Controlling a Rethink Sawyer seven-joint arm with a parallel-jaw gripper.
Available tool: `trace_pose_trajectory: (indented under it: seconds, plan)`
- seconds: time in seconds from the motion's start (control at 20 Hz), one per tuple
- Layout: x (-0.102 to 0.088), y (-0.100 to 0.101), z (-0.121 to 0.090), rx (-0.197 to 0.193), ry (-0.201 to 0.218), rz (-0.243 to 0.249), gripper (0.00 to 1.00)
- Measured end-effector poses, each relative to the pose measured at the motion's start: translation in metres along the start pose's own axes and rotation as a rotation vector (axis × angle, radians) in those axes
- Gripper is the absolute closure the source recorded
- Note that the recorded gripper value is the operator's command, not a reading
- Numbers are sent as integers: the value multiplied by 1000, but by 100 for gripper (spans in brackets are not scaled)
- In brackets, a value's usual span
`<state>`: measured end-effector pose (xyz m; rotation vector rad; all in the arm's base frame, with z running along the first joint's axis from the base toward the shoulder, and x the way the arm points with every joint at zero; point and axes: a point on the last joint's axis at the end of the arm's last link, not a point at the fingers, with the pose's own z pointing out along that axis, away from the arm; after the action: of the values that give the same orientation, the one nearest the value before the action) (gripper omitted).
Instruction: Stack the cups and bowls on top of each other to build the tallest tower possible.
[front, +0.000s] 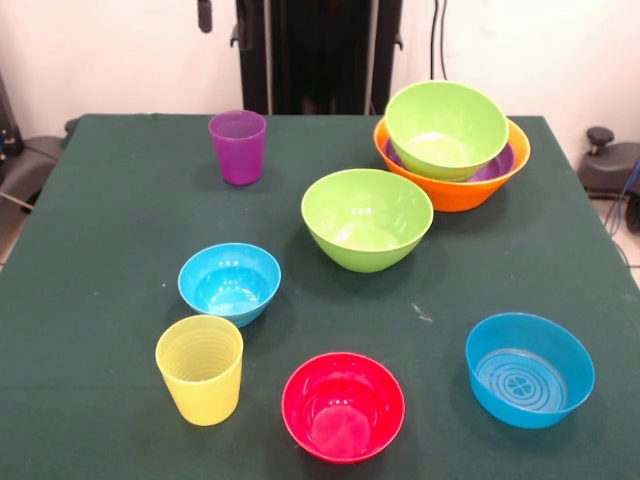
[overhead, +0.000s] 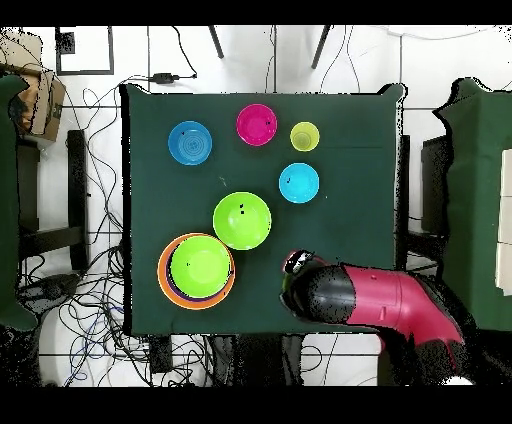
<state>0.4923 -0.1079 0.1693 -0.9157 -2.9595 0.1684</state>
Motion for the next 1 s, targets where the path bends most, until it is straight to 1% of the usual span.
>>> trace_pose_trajectory:
  seconds: [0.15,0.2,0.3,0.45,0.5,0.55,0.6,0.75,0.8,0.9,1.0]
  plan:
    - [-5,14,6,-7,3,-21,0]
    - [-10,25,13,-12,7,-35,0]
    - [-15,36,21,-18,12,-48,0]
    - [-24,48,31,-26,15,-59,0]
    - [-31,55,38,-30,16,-63,0]
    - [-34,58,41,-31,17,-64,0]
    - [-42,64,49,-35,15,-65,0]
    - [-60,74,63,-41,10,-63,0]
    - [-70,78,70,-43,7,-59,0]
    - [-84,82,79,-42,5,-51,0]
    - [-94,84,84,-38,4,-45,0]
